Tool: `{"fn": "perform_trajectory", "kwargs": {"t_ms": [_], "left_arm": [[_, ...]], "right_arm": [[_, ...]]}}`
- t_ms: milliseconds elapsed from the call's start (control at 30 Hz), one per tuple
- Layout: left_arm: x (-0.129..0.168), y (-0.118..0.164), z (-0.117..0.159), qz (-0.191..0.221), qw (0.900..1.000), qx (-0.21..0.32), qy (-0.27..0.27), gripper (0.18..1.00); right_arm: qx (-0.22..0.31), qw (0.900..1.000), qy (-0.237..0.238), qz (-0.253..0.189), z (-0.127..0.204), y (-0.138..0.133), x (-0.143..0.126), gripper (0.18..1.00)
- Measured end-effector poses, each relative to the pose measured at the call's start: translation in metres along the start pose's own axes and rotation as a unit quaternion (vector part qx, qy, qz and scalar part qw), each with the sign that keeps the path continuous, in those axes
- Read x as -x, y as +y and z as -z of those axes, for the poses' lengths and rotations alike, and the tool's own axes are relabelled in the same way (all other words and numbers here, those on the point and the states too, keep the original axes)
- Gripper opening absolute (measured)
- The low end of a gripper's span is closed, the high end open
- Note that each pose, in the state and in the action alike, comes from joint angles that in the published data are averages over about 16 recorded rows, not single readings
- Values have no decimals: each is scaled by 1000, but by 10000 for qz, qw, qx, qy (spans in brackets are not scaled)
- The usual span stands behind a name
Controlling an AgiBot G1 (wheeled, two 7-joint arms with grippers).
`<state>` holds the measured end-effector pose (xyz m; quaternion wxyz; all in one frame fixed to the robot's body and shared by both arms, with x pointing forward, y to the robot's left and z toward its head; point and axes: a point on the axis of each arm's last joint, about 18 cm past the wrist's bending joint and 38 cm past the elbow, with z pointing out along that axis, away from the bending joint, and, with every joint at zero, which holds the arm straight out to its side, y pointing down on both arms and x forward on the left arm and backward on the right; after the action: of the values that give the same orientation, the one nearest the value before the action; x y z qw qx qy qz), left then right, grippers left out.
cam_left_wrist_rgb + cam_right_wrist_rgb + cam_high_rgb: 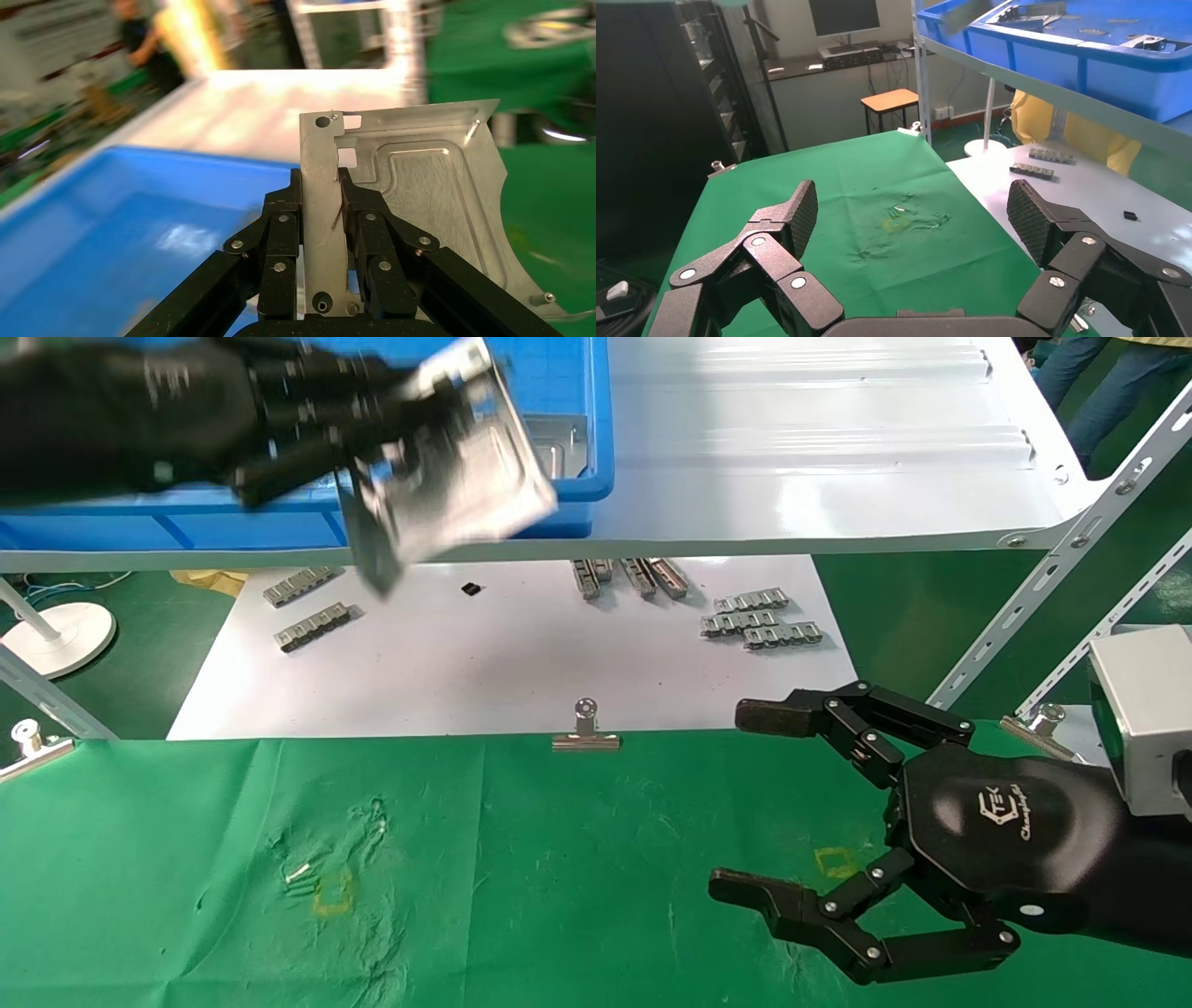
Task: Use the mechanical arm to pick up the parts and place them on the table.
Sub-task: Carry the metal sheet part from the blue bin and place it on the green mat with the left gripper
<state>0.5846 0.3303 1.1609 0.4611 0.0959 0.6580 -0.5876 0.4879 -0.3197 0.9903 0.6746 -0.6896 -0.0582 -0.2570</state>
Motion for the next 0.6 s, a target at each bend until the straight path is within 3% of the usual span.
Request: {"fn": "perform_trajectory", "kwargs": {"t_ms": [233, 600], "left_arm": [[-49, 51, 34, -779, 9944, 446, 561, 271], [-106, 154, 70, -1495, 9670, 1615, 1285, 271]], "right_arm": [[0, 10000, 0, 0, 0, 0, 0, 1000], [0, 10000, 0, 0, 0, 0, 0, 1000]]}}
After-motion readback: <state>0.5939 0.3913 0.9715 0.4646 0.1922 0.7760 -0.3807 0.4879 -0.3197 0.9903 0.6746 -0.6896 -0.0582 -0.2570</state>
